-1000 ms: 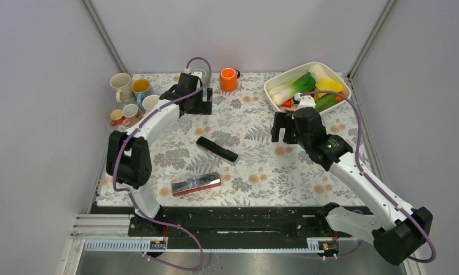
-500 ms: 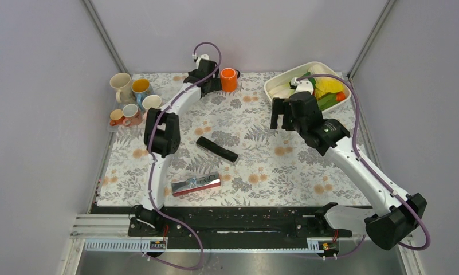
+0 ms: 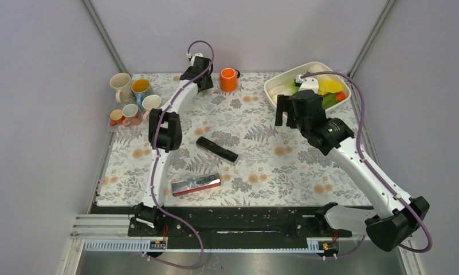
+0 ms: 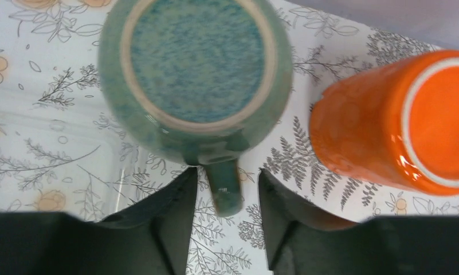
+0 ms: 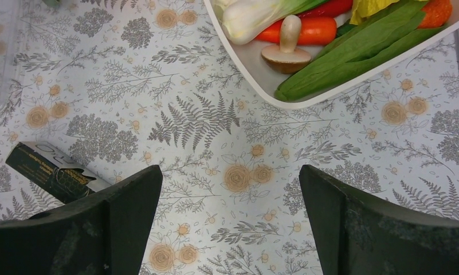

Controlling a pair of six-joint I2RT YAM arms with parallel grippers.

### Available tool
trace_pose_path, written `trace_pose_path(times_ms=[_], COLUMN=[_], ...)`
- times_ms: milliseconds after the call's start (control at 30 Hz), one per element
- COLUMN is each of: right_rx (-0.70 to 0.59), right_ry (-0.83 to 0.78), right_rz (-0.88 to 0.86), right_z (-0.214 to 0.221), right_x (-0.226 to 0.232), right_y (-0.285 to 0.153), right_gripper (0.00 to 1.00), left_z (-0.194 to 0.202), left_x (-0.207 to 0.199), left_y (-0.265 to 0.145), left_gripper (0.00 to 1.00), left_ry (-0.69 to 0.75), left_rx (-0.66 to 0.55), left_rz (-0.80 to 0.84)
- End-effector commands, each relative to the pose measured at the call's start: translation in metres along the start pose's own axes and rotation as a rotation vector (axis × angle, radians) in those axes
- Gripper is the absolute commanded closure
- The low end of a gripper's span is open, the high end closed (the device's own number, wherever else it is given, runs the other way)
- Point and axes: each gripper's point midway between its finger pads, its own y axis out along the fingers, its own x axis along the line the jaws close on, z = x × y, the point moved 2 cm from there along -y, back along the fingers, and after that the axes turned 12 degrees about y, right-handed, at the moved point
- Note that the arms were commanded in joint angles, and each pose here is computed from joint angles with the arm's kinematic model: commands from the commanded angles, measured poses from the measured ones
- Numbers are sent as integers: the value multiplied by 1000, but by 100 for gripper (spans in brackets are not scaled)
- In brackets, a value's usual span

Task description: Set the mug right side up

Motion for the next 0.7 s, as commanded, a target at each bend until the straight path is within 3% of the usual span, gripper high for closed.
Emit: trace_pose_path(times_ms=[0,200,367,467,667], right_rx=[-106,-189,-266,-302,-329], right_ry=[32,72,113,127,123], right_rz=[25,40,66,76,72], right_z=[-27,-39,-45,-46,-48], right_x=[-11,-26,-44,-53,-56], right_y=[-22,-48,-69,-77,-82], right_gripper=[1,1,1,1,1], left_z=[-15,-8,12,36,38], left_x=[1,1,2,3,-6], left_y=[0,2,-1,-10,-62], left_gripper=[58,72,100,100,100], left_ry=[-17,-27,8,26,104], left_rx=[-12,22,95,154,166], left_rz=[68,85,115,141,230])
